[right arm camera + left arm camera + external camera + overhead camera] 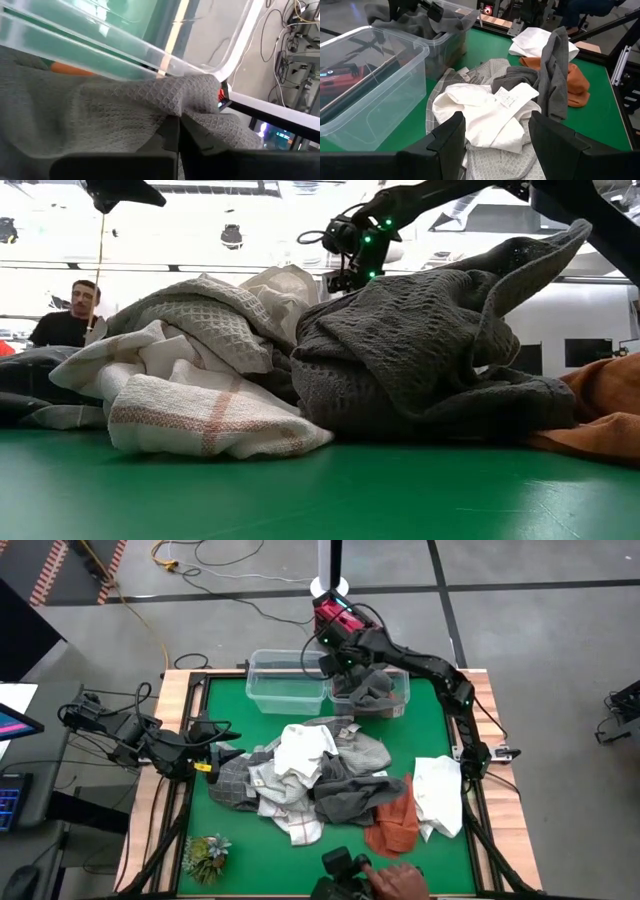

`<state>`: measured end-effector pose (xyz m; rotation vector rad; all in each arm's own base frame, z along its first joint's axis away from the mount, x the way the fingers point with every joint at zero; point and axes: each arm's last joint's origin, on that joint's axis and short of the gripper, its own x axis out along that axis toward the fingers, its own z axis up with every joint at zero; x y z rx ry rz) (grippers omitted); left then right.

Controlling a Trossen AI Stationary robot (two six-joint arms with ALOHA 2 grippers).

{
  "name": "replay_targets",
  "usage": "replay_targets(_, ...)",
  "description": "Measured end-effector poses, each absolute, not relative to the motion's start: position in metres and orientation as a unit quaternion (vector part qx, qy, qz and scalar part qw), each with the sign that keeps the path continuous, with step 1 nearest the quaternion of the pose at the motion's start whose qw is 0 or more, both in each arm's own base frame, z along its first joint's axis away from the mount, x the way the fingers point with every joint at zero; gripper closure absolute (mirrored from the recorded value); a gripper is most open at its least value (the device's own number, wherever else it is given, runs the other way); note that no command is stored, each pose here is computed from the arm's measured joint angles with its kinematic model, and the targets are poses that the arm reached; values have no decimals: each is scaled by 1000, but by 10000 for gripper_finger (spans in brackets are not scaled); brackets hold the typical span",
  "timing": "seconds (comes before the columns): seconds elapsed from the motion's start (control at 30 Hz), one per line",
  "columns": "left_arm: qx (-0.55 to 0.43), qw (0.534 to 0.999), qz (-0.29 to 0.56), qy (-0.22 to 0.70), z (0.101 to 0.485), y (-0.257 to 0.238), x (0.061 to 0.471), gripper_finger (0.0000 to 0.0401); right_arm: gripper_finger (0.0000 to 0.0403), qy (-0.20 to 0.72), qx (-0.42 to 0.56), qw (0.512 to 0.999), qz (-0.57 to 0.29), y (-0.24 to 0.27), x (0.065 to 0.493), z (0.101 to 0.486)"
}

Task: Sort towels by color in basket
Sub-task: Put the black towel into the right transparent bin

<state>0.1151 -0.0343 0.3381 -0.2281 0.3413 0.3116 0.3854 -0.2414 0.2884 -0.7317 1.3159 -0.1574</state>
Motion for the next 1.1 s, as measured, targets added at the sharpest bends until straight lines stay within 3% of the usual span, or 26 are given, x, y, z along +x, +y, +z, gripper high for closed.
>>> replay_targets(0.37, -116, 966, 156, 168, 338, -34, 115, 193, 386, 649, -272, 710, -35, -217, 358, 308)
replay_targets(0.7, -124, 965, 158, 166, 338, -34, 115, 193, 386, 729, -45, 682, -45, -227, 312, 301)
replay_targets(0.97, -129, 965, 159, 166, 338, -34, 115, 193, 378, 721, 139, 670, -105, -252, 284, 280)
replay_targets(1.1, -126, 965, 158, 166, 338, -34, 115, 193, 352, 690, 163, 693, -128, -261, 285, 272)
